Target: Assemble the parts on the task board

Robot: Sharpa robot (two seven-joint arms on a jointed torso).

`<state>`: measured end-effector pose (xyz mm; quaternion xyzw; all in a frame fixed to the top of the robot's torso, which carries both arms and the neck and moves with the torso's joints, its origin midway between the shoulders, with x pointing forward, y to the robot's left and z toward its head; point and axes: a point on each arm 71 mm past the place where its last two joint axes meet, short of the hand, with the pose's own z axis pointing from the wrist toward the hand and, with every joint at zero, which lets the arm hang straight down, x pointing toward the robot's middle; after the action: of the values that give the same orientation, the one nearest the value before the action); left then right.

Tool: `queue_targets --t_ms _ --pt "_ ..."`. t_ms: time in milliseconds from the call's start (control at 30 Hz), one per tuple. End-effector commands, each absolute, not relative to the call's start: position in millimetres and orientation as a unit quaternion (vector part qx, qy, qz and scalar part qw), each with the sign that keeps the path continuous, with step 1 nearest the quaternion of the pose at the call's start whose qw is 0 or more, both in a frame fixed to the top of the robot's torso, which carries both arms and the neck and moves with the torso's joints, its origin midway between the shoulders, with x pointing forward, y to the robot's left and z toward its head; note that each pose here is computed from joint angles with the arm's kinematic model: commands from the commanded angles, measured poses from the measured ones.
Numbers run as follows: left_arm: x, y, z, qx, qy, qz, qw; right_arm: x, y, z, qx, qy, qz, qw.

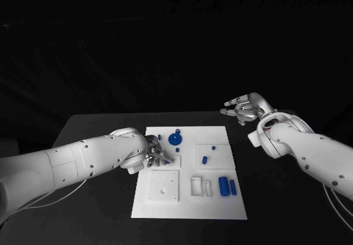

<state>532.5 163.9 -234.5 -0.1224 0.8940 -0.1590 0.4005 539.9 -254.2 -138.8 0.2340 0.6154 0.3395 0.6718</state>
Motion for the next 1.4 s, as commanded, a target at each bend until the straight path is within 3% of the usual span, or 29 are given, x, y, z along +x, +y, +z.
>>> queue_targets --t_ms 33,733,1400 --pt "523.8 164.2 -251.8 -0.113 0.909 -0.139 0.376 539.6 -252.2 -139.8 0.229 0.62 0.343 0.668" --pt "516.6 165.3 -249.9 -0.129 0.905 -0.16 0.373 538.1 -252.9 -146.4 0.23 0.626 0.341 0.663" --pt "520.8 168.5 -231.1 -0.134 0.897 -0.172 0.384 538.4 -252.9 -148.6 0.231 0.629 0.34 0.66"
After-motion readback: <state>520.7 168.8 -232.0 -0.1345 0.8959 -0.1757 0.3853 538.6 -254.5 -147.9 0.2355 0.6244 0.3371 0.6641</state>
